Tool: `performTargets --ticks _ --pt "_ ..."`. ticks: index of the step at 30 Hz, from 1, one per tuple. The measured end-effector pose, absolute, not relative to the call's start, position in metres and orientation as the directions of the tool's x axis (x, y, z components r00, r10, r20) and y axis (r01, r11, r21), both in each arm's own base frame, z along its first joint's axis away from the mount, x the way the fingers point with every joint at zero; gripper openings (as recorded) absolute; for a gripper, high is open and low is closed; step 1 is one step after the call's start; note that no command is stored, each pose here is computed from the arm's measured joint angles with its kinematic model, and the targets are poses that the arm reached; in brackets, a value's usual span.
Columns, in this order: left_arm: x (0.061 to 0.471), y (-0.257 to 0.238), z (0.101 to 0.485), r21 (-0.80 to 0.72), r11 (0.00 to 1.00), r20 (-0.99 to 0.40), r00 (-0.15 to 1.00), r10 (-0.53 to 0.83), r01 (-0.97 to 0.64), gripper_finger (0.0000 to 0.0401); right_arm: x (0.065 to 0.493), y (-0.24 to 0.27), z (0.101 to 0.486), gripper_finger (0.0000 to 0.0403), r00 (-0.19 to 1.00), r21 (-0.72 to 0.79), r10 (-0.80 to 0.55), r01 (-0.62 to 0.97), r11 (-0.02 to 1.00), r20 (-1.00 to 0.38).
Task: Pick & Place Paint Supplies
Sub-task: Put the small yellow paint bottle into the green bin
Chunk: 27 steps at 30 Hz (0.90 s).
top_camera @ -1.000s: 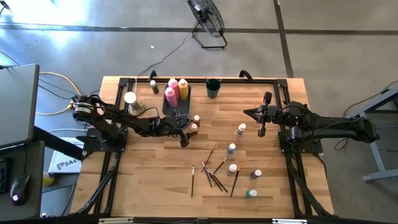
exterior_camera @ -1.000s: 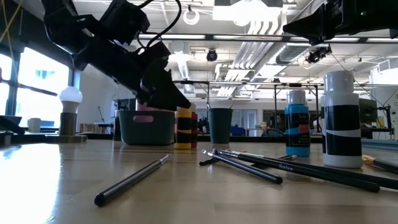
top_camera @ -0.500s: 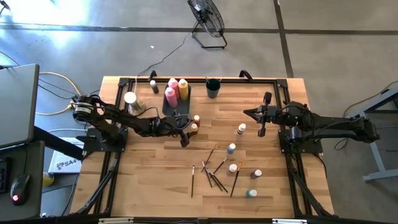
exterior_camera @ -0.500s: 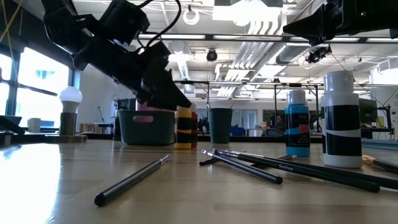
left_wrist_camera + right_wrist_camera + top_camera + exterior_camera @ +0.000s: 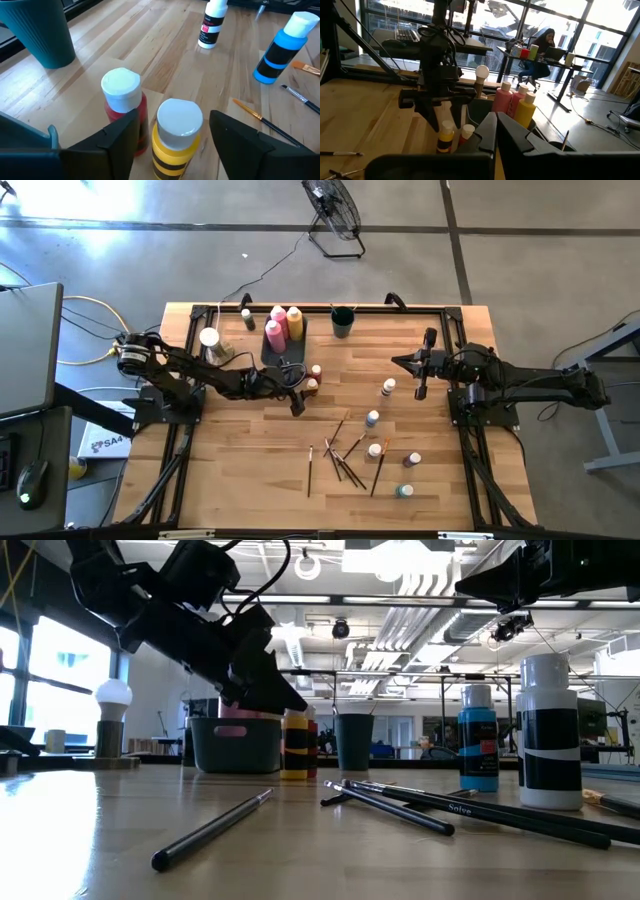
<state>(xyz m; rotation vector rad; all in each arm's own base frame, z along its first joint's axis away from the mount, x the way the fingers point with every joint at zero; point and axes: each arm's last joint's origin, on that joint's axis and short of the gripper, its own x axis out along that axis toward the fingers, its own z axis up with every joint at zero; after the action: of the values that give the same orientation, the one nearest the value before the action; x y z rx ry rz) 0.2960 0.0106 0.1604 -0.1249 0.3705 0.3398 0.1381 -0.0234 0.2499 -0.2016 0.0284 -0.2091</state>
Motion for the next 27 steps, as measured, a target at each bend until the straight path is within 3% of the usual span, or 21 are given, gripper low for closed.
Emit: performTargets --ticks 19,27 --pt "0.2959 0.0105 0.1603 -0.058 0.937 -0.376 0.877 0.3 -0.345 0.0129 0.1381 -0.0236 0.2492 0.0004 0.977 -0.202 -0.215 0.207 0.957 -0.015" --pt "0.2954 0.0105 0.1593 -0.049 0.937 -0.386 0.872 0.3 -0.345 0.0128 0.138 -0.0241 0.2483 0.0004 0.972 -0.203 -0.233 0.224 0.953 -0.023"
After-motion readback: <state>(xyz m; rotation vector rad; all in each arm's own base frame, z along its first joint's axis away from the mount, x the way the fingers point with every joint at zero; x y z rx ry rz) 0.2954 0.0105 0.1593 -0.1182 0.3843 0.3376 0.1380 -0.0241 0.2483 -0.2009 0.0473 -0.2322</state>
